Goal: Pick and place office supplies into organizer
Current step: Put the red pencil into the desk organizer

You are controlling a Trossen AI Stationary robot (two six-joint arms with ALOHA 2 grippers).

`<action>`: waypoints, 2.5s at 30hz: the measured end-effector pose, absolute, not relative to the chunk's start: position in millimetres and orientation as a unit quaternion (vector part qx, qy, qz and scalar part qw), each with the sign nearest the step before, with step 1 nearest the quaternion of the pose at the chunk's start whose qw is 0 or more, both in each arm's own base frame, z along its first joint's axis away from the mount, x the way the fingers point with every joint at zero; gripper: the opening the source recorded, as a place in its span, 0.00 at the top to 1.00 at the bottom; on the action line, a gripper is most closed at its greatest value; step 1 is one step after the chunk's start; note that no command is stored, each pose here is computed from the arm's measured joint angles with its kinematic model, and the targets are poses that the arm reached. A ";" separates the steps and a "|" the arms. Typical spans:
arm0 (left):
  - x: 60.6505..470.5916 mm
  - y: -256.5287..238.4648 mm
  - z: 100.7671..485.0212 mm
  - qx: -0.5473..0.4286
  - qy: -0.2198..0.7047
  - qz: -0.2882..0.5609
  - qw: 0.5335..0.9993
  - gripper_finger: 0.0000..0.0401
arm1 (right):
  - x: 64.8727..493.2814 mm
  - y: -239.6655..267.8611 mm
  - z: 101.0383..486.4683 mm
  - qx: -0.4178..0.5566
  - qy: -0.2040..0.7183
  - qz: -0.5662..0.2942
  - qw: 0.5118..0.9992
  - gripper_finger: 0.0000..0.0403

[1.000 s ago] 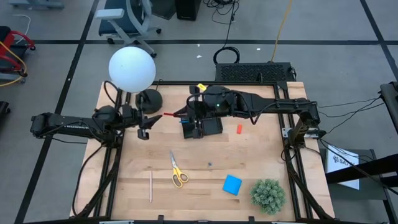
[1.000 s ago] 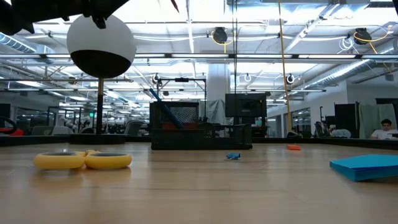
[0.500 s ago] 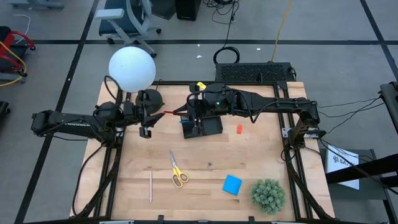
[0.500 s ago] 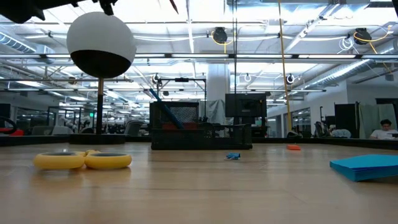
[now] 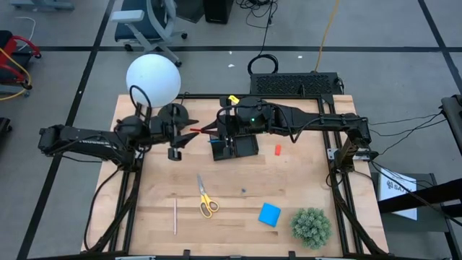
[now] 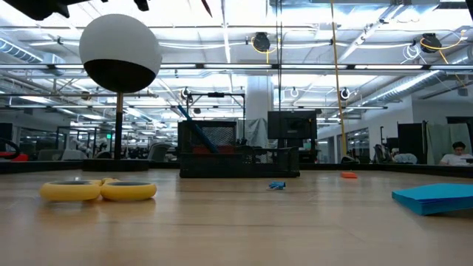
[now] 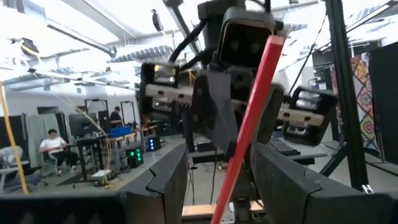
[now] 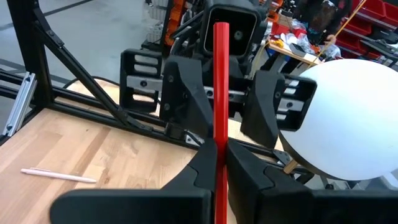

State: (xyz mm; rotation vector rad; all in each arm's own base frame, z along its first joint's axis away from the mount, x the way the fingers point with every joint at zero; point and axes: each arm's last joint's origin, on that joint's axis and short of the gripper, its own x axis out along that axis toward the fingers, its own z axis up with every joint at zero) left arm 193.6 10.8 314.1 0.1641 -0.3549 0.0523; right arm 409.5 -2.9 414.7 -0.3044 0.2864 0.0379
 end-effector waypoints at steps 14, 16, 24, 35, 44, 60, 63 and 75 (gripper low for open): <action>193.2 9.6 324.4 0.088 -0.193 0.008 0.977 0.56 | 409.5 -2.9 414.7 -0.151 0.142 0.019 0.978 0.96; 193.1 9.6 324.7 0.088 -0.194 0.008 0.977 0.56 | 409.5 -2.9 414.7 -0.151 0.142 0.019 0.978 0.96; 191.9 9.4 327.4 0.084 -0.209 0.006 0.974 0.56 | 409.5 -2.9 414.7 -0.151 0.142 0.019 0.978 0.96; 203.0 10.0 322.8 0.076 -0.215 0.004 0.974 0.56 | 414.5 -2.9 409.2 -0.150 0.146 0.020 0.978 0.96; 203.3 10.0 324.3 0.077 -0.228 0.004 0.971 0.56 | 416.9 -2.8 407.0 -0.149 0.146 0.021 0.978 0.96; 203.5 9.7 324.0 0.093 -0.226 0.004 0.970 0.80 | 418.1 -2.9 410.6 -0.151 0.125 0.028 0.980 0.96; 203.5 9.7 324.0 0.093 -0.227 0.004 0.970 0.91 | 418.1 -3.2 410.5 -0.151 0.125 0.027 0.980 0.96; 203.4 9.7 324.0 0.092 -0.227 0.004 0.970 0.99 | 418.0 -3.0 410.1 -0.151 0.128 0.028 0.980 0.96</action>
